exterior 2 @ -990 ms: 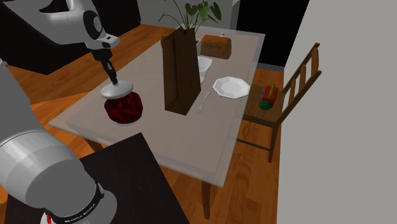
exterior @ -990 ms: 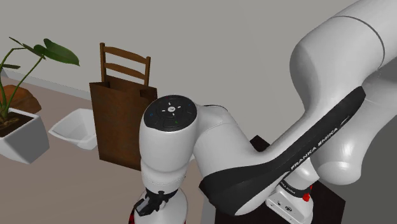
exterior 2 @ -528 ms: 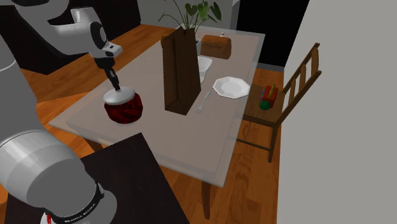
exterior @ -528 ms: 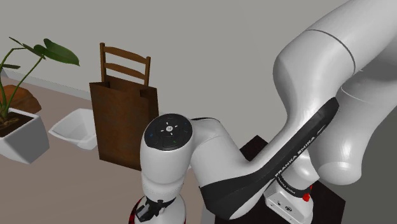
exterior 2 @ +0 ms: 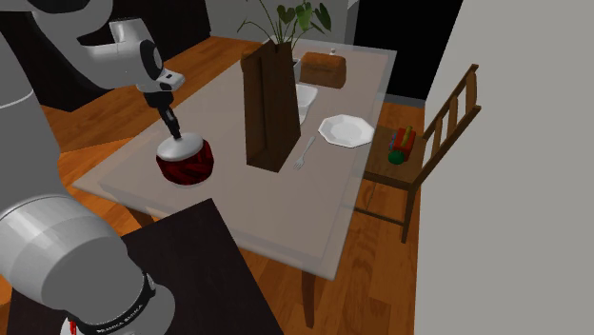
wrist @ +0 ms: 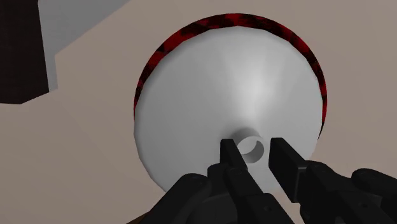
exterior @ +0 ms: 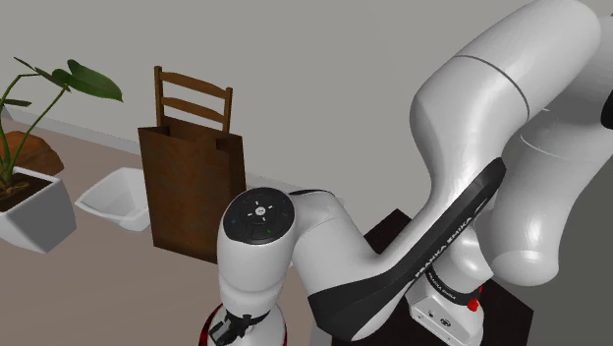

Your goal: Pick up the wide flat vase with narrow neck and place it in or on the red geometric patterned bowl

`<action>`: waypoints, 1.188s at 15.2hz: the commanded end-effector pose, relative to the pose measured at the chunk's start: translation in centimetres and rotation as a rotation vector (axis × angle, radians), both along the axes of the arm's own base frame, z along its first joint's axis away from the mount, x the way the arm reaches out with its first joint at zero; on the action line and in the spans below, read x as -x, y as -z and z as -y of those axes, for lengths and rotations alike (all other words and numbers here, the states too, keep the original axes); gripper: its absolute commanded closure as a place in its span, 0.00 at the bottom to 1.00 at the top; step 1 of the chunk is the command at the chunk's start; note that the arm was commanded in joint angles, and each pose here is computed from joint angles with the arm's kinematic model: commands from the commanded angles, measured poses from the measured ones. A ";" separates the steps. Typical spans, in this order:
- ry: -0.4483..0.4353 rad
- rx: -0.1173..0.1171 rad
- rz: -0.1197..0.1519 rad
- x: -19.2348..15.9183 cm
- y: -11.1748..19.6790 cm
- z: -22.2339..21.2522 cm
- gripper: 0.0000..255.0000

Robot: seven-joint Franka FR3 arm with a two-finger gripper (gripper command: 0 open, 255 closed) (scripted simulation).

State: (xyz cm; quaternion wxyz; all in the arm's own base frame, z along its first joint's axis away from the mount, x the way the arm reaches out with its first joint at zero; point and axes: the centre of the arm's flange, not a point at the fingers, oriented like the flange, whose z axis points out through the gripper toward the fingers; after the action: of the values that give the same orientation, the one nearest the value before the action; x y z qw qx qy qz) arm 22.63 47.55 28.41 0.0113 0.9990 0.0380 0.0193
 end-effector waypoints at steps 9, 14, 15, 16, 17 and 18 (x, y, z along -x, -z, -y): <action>0.000 0.000 0.000 0.1 -1.3 0.0 0.00; 0.000 0.000 0.000 0.2 -5.0 -0.1 0.00; 0.000 0.000 0.000 0.2 -5.0 -0.1 0.00; 0.000 0.000 0.000 0.2 -5.0 -0.1 0.00; 0.000 0.000 0.000 0.2 -5.0 -0.1 0.00; 0.000 0.000 0.000 0.2 -5.0 -0.1 0.00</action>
State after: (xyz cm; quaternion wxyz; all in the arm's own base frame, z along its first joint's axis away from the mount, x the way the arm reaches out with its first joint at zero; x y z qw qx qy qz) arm 22.42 47.66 33.38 0.0113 0.9990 0.0381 0.0192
